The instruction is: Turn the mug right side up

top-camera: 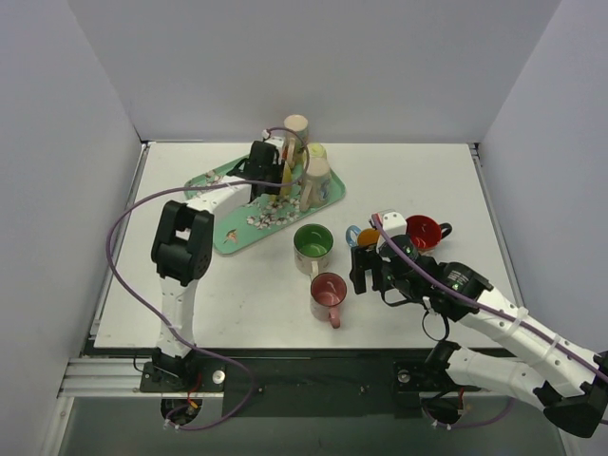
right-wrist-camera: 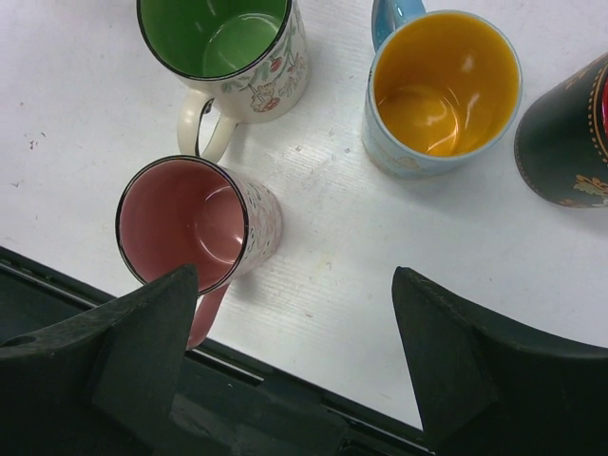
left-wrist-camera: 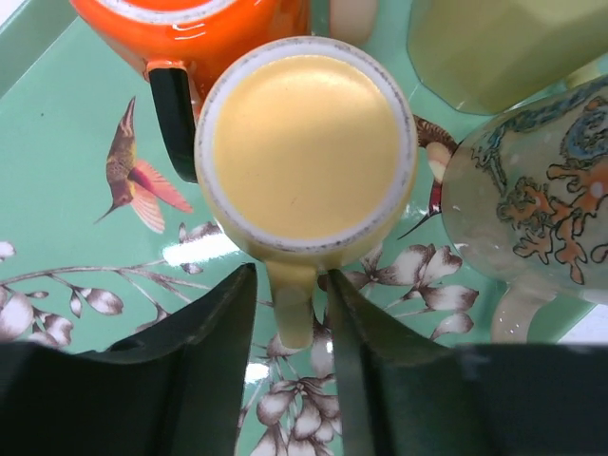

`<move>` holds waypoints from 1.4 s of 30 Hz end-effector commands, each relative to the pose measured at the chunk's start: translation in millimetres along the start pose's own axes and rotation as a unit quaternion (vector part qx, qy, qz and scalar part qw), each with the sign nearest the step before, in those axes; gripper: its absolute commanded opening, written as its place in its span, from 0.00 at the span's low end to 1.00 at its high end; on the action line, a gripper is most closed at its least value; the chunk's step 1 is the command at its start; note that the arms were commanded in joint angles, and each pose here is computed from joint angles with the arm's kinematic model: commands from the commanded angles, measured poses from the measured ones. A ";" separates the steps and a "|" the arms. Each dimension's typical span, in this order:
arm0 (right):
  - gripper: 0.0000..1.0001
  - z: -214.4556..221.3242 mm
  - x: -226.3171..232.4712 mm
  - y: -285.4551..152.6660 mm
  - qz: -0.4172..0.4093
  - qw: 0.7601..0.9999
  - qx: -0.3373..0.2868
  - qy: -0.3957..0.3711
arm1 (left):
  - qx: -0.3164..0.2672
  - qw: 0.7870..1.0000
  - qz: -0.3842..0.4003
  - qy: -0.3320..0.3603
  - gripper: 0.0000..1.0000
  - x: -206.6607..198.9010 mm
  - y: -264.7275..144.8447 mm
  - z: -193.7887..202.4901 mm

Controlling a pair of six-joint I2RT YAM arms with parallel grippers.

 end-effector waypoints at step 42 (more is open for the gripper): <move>0.77 -225.9 83.3 -58.4 -0.232 0.817 -0.439 0.292 | -0.016 0.834 0.547 -0.075 0.00 -87.2 -404.6 -99.1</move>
Point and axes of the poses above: each gripper's point midway between its finger pads, its own y axis out along the fingers, its own x axis along the line the jaws close on, z = x × y, the point moved 3 cm from there along -y, back along the fingers, and after that the axes turned 2 degrees about -y, right-handed, at the moved point
